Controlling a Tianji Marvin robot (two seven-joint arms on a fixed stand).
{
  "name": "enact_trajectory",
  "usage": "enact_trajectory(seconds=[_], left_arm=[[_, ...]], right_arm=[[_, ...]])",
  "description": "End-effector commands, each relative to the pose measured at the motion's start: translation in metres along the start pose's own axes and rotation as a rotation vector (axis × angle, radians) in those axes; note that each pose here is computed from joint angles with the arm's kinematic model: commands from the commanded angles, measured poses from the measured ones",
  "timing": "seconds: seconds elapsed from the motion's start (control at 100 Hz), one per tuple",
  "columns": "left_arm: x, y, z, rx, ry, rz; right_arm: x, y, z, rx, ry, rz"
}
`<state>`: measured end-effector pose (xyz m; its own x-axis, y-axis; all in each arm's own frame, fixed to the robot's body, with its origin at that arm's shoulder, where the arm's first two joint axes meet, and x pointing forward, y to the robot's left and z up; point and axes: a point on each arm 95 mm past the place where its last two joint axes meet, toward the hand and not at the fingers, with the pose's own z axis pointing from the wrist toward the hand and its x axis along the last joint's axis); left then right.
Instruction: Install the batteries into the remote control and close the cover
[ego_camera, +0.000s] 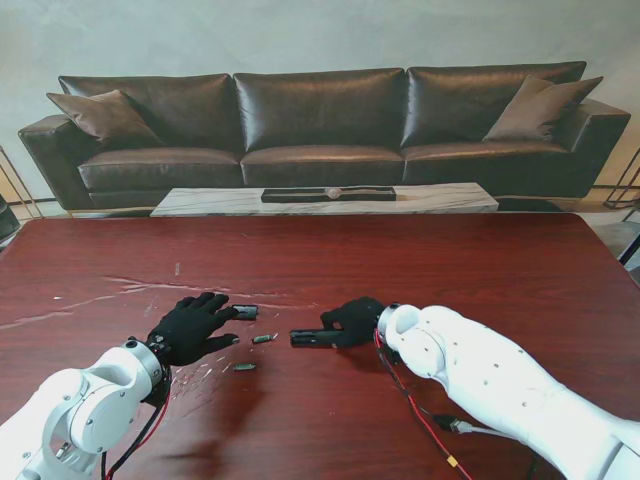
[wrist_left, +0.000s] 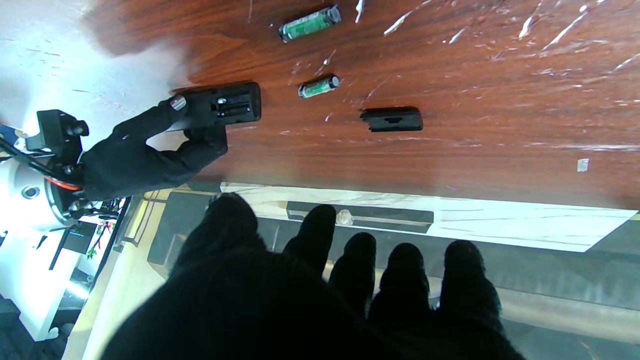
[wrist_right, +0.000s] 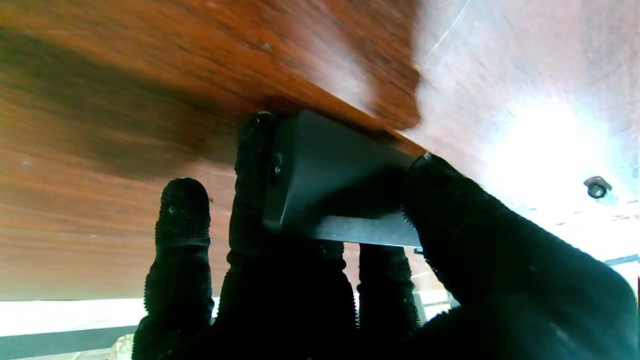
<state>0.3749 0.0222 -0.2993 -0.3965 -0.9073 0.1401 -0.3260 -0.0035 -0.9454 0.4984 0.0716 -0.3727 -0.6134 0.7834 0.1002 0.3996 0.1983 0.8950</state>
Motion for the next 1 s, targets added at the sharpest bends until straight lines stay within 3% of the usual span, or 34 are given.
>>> enact_trajectory(seconds=[0.0, 0.41, 0.99], left_arm=[[0.0008, -0.0001, -0.0007, -0.001, 0.001, -0.002], [0.0004, 0.0001, -0.0006, 0.001, -0.001, -0.001], [0.0011, 0.0006, 0.0003, -0.003, -0.003, -0.004]], right_arm=[[-0.0014, -0.0197, -0.0024, 0.050, -0.007, -0.002], [-0.0040, -0.0281, -0.0055, 0.067, -0.025, 0.000], [-0.0063, -0.0245, -0.0034, 0.038, -0.024, -0.013]])
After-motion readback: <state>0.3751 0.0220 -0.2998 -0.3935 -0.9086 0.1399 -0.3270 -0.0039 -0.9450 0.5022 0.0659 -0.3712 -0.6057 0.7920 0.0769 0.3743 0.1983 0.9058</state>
